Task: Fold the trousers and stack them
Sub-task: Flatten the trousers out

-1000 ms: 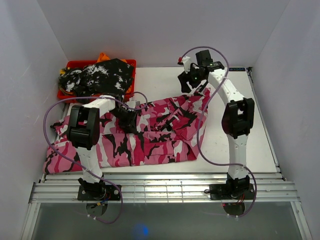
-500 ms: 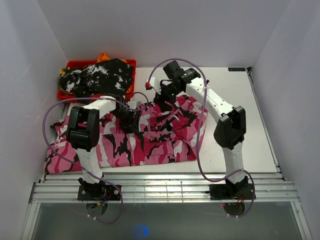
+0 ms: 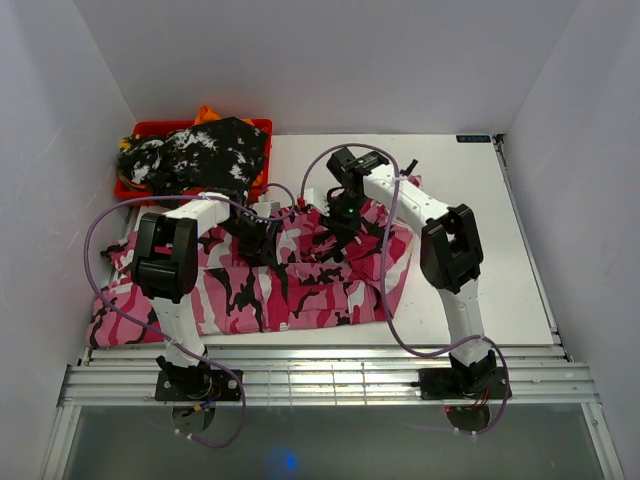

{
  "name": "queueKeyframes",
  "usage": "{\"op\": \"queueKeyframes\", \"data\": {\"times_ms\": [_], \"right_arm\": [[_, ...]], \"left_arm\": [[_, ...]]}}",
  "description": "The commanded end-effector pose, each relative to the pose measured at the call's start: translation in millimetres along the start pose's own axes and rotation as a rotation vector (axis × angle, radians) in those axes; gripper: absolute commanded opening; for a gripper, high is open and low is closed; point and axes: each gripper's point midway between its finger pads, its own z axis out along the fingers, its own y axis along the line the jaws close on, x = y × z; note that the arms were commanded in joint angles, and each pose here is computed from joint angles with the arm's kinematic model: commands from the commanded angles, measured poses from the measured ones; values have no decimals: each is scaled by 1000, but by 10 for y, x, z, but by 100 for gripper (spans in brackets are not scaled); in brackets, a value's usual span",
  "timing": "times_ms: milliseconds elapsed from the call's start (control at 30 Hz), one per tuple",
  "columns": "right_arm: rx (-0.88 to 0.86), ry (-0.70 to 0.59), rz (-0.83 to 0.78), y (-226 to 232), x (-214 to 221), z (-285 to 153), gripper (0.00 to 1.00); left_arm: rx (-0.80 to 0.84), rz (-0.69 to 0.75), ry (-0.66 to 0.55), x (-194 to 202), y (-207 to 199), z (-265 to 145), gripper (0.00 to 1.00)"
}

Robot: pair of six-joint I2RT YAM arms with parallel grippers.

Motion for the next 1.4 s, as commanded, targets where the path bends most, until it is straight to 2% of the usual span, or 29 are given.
{"op": "queueKeyframes", "data": {"times_ms": [0,33,167,200,267,300,367,400,467,500,567,600,700,733,833,900,933,967,1033,1067,1100,1167,1200,1300,1367], "right_arm": [[-27,48,0,133,172,-134,14],[-18,51,0,133,200,-220,8],[47,33,60,228,405,-868,8],[128,0,73,249,475,-1217,8],[153,46,83,405,807,-1356,8],[232,46,103,477,991,-1634,8],[229,127,145,681,1476,-1652,8],[298,140,182,781,1739,-1853,8],[258,243,193,1060,2298,-1749,8],[321,279,273,1202,2649,-1910,8],[346,327,313,1381,3025,-1910,8],[326,382,356,1627,3326,-1861,8],[372,435,379,1765,3625,-1963,52],[404,436,378,1718,3635,-2048,81],[530,355,378,1340,3499,-2389,97],[489,282,411,1110,3410,-2361,98],[541,254,462,953,3324,-2550,98],[467,215,512,867,3316,-2432,97],[485,126,524,561,3062,-2530,90],[468,86,589,479,2976,-2467,86],[418,47,587,313,2834,-2299,83],[403,4,635,74,2709,-2152,78],[428,-10,600,-120,2592,-2079,77],[463,-17,623,-524,2582,-1893,71],[500,-21,623,-892,2632,-1884,71]], "left_arm": [[-105,1,47,159,264,24,64],[-104,0,47,159,262,25,64],[-95,-1,45,169,244,19,63],[-93,0,45,169,237,21,63],[-86,0,44,162,229,29,63],[-82,-4,42,157,225,30,63],[-70,-5,38,139,200,32,63],[-65,-5,37,137,192,33,63],[-62,-6,33,130,187,28,62],[-62,-3,29,121,182,28,62],[-67,7,20,96,190,10,62],[-64,15,12,77,171,-4,63],[-38,65,-52,-82,49,-151,66],[-26,86,-77,-139,-10,-218,67],[-39,173,-183,-382,-164,-521,73],[-75,213,-235,-513,-196,-699,75],[-112,226,-253,-554,-180,-788,75],[-133,235,-257,-569,-169,-839,76],[-214,254,-271,-617,-75,-950,76],[-239,250,-282,-616,-27,-1012,76],[-247,243,-285,-607,3,-1032,76],[-245,214,-293,-589,95,-1071,75],[-243,205,-297,-592,117,-1089,74],[-241,176,-307,-625,204,-1137,73],[-242,149,-315,-645,276,-1178,72]]}}
